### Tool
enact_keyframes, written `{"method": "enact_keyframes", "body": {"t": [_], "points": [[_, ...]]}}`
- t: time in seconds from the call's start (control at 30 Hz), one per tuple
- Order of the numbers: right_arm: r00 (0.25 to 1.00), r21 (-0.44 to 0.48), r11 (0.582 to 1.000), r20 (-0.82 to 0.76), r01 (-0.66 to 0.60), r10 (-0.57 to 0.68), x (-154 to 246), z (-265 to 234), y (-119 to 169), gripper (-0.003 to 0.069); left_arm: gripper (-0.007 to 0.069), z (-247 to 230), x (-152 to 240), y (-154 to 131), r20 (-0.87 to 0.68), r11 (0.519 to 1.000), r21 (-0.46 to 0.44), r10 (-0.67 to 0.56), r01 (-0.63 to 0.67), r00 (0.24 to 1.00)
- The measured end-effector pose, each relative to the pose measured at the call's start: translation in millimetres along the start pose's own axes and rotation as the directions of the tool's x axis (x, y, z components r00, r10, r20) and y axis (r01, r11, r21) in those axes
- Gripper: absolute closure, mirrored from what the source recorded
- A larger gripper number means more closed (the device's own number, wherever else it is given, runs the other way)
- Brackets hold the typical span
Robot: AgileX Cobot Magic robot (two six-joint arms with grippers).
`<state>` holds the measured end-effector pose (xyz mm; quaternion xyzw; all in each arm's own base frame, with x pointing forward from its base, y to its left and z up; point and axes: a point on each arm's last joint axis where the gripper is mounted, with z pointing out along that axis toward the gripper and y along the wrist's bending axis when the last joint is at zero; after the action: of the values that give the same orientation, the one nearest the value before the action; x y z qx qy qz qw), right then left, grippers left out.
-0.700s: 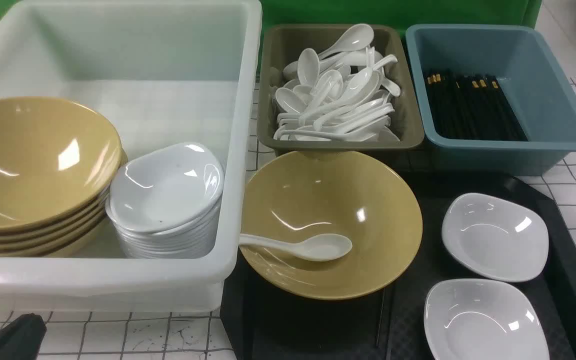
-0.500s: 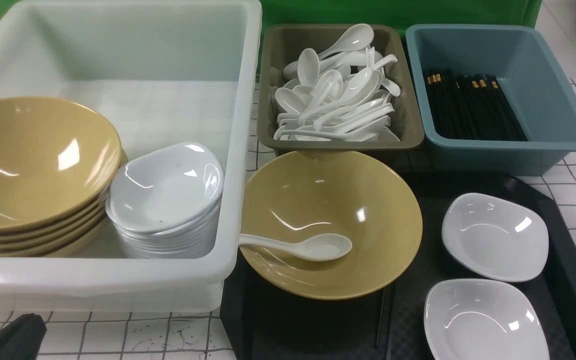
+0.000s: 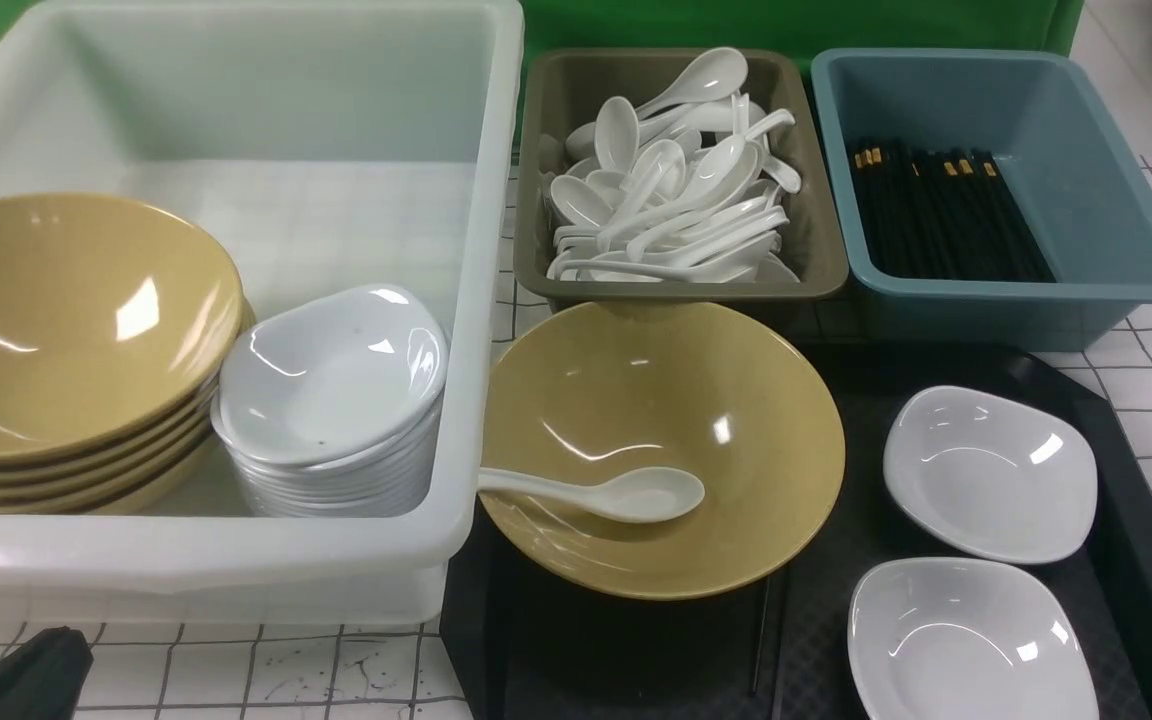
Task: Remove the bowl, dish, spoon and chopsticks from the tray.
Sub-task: Use the left arm to grab the soup spoon in the middle
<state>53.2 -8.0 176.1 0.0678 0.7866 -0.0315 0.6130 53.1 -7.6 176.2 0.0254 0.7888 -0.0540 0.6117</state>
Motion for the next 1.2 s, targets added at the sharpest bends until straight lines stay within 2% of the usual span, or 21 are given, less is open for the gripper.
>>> {"method": "enact_keyframes", "body": {"t": [0.5, 0.73, 0.83, 0.9, 0.97, 1.0, 1.03, 1.07, 1.17, 1.2], "points": [[1.0, -0.001, 1.0, 0.0, 0.0, 0.0, 0, 0, 0, 0.0423, 0.0631, 0, 0, 0, 0.001, 1.0, -0.003, 0.01, -0.01, 1.0], [1.0, -0.032, 0.999, 0.006, 0.008, -0.008, -1, 0, 2, 0.0423, 0.0631, 0, -1, 0, 0.007, 1.0, -0.003, 0.012, -0.012, 1.0], [0.998, -0.039, 0.999, 0.06, 0.009, -0.006, -5, 0, 2, 0.0423, 0.0631, 0, -4, 1, 0.052, 1.0, -0.006, 0.015, -0.015, 0.999], [0.98, -0.053, 0.999, 0.2, 0.01, 0.0, -17, -1, 4, 0.0423, 0.0631, -1, -15, 1, 0.17, 1.0, -0.013, 0.017, -0.015, 0.985], [0.922, -0.07, 0.997, 0.386, 0.016, 0.012, -34, -7, 5, 0.0423, 0.0631, -5, -31, 2, 0.344, 1.0, -0.02, 0.013, -0.007, 0.939], [0.907, -0.073, 0.997, 0.421, 0.017, 0.015, -37, -8, 6, 0.0423, 0.0631, -6, -32, 2, 0.358, 1.0, -0.019, 0.008, -0.001, 0.934], [0.863, -0.081, 0.996, 0.505, 0.022, 0.023, -45, -12, 6, 0.0423, 0.0631, -9, -40, 2, 0.439, 1.0, -0.01, -0.022, 0.029, 0.898], [0.801, -0.09, 0.996, 0.598, 0.028, 0.031, -53, -18, 7, 0.0423, 0.0631, -12, -45, 2, 0.499, 0.998, 0.003, -0.052, 0.058, 0.865], [0.664, -0.106, 0.994, 0.746, 0.04, 0.053, -67, -31, 8, 0.0423, 0.0631, -19, -56, 3, 0.618, 0.995, 0.028, -0.092, 0.096, 0.78], [0.565, -0.119, 0.992, 0.822, 0.045, 0.073, -74, -40, 8, 0.0423, 0.0631, -25, -62, 4, 0.683, 0.992, 0.047, -0.116, 0.115, 0.721]]}}
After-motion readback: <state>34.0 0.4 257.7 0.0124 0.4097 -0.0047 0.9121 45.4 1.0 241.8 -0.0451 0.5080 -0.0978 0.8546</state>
